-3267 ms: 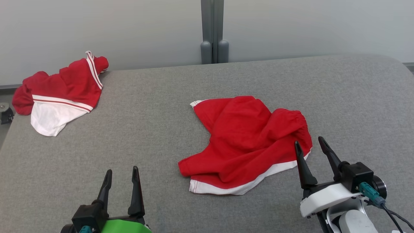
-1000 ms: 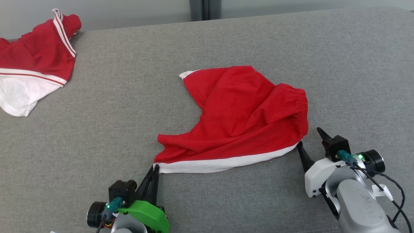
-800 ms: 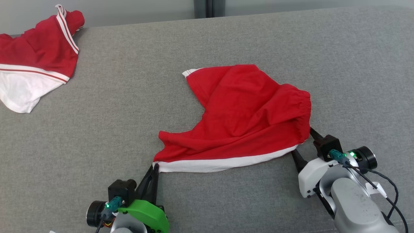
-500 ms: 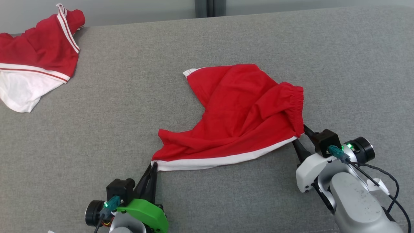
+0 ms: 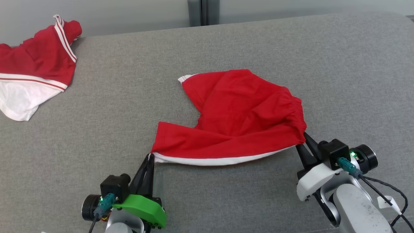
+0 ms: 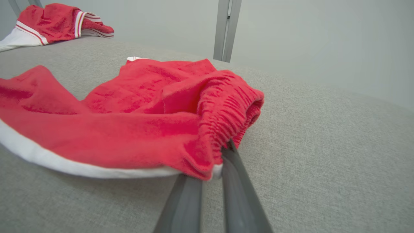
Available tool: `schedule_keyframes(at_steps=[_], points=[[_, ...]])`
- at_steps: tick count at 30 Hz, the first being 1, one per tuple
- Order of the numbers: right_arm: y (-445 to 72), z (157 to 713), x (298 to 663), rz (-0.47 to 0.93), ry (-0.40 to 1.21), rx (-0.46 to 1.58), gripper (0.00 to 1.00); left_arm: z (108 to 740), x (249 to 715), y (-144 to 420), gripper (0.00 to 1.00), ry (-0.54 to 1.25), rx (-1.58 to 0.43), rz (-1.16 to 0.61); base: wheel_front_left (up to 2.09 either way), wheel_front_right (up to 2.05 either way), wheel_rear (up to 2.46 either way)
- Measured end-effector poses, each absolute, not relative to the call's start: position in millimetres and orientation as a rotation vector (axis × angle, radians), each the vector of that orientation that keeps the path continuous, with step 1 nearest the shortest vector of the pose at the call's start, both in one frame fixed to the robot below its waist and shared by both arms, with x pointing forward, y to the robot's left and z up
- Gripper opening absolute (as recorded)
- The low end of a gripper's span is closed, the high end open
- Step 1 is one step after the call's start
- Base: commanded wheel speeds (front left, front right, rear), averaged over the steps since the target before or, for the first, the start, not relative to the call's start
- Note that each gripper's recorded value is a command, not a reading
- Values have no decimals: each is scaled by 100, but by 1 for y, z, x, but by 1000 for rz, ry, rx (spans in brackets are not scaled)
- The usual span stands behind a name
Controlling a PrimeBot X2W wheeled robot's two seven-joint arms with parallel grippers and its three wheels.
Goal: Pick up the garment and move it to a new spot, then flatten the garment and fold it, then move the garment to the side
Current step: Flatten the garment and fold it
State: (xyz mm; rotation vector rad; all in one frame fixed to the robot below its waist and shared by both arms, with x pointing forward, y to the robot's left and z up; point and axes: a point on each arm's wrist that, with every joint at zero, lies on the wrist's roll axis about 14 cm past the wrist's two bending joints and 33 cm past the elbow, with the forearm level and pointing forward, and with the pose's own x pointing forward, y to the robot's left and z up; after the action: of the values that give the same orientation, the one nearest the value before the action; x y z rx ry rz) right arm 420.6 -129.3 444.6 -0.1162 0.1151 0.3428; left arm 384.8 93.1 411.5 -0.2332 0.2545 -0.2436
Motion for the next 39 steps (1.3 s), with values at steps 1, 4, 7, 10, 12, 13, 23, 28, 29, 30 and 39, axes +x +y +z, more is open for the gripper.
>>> schedule_keyframes(at_steps=[1, 4, 7, 10, 12, 13, 23, 28, 29, 30, 39], points=[[-129, 451, 420, 342, 96, -111, 0, 419, 387, 93, 0, 229, -238, -244, 0, 0, 0], [-129, 474, 420, 345, 26, -117, 0, 444, 394, 94, 0, 148, -248, -244, 0, 0, 0], [-129, 510, 419, 348, -81, -133, 0, 483, 401, 94, 0, 26, -261, -252, 0, 0, 0], [-128, 547, 414, 356, -192, -160, 0, 527, 403, 97, 0, -108, -256, -260, 0, 0, 0], [-128, 570, 408, 356, -261, -173, 0, 558, 401, 98, 0, -200, -256, -271, 0, 0, 0], [-129, 579, 405, 356, -289, -185, 0, 573, 399, 99, 0, -244, -260, -275, 0, 0, 0], [-125, 703, 349, 346, -613, -325, 0, 742, 357, 96, 0, -664, -155, -392, 0, 0, 0], [-122, 731, 338, 340, -655, -328, 0, 776, 360, 90, 0, -689, -106, -441, 0, 0, 0], [-122, 728, 343, 338, -635, -328, 0, 775, 368, 89, 0, -665, -95, -448, 0, 0, 0], [-123, 725, 347, 337, -613, -325, 0, 774, 374, 89, 0, -649, -87, -451, 0, 0, 0], [-110, 704, 444, 359, -450, -283, 0, 769, 471, 97, 0, -526, 16, -398, 0, 0, 0]])
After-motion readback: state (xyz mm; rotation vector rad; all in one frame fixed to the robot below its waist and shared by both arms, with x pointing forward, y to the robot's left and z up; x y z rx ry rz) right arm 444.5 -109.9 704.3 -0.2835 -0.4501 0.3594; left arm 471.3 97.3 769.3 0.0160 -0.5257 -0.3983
